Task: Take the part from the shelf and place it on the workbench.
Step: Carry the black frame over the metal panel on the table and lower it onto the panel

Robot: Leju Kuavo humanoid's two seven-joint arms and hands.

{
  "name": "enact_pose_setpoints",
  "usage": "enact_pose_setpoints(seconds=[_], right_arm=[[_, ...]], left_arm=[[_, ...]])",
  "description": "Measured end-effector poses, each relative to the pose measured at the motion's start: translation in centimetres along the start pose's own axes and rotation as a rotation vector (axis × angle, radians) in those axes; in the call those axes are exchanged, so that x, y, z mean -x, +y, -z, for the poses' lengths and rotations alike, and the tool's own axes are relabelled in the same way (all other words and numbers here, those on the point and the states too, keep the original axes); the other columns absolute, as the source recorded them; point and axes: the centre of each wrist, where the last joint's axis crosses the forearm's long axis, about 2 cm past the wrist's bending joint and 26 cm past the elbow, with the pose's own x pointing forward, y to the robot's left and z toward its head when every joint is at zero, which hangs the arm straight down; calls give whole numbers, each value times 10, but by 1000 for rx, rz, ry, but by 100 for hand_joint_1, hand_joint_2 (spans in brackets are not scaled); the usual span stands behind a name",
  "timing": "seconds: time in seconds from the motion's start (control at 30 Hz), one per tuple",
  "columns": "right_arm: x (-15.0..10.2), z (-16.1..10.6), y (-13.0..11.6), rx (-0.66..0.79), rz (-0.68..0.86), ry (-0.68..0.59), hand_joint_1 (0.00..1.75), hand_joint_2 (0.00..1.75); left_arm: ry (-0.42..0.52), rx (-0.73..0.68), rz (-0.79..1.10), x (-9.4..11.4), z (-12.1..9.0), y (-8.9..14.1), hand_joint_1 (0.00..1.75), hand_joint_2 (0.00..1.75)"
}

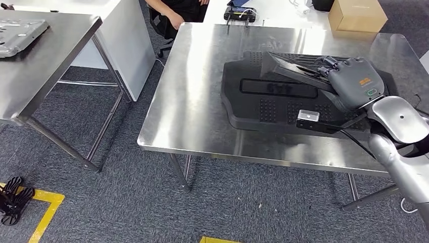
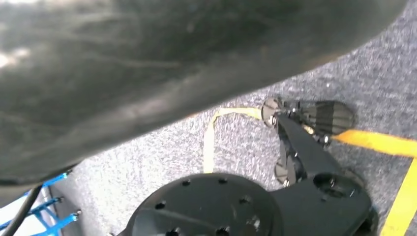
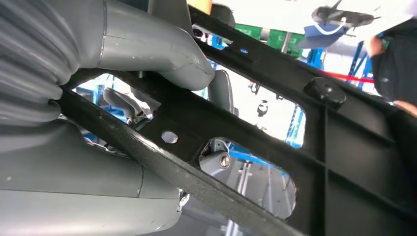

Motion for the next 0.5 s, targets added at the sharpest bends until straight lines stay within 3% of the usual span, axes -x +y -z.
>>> enact_pose_setpoints(seconds=[0.5], right_arm=[[-2, 2, 9, -45, -75, -8, 175, 175]], left_arm=[[5, -7, -9, 0, 0, 2, 0, 0]])
